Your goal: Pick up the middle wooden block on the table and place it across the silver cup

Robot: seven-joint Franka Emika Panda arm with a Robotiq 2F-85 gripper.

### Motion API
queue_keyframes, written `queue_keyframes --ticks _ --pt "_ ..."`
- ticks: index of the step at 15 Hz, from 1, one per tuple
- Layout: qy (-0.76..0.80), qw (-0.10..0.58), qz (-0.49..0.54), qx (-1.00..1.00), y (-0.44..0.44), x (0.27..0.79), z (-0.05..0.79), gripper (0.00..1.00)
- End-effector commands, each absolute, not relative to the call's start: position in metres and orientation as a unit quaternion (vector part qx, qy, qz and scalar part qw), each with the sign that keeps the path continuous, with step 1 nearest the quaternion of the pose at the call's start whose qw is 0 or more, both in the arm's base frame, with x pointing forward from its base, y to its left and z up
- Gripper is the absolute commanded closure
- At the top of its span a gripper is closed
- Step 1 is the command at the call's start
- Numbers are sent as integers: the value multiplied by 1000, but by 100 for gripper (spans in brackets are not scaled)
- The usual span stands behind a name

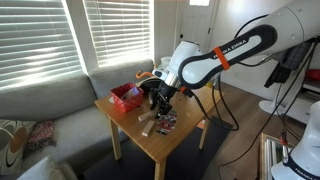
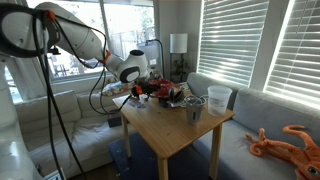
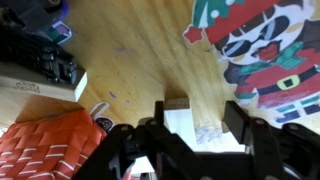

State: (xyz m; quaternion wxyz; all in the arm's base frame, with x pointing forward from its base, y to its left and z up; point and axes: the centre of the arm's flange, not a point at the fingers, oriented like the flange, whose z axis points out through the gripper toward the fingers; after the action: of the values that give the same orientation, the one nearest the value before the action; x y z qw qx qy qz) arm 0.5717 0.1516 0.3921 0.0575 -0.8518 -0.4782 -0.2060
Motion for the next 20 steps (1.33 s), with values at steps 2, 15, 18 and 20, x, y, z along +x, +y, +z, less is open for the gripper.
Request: queue_keyframes --ticks 2,15,18,20 --pt "-493 66 -221 -839 149 586 399 31" --pt "-514 111 -205 -825 142 606 386 61" --pt "-510 106 -201 -830 144 600 395 83" --pt "-508 107 -200 -831 147 595 406 96"
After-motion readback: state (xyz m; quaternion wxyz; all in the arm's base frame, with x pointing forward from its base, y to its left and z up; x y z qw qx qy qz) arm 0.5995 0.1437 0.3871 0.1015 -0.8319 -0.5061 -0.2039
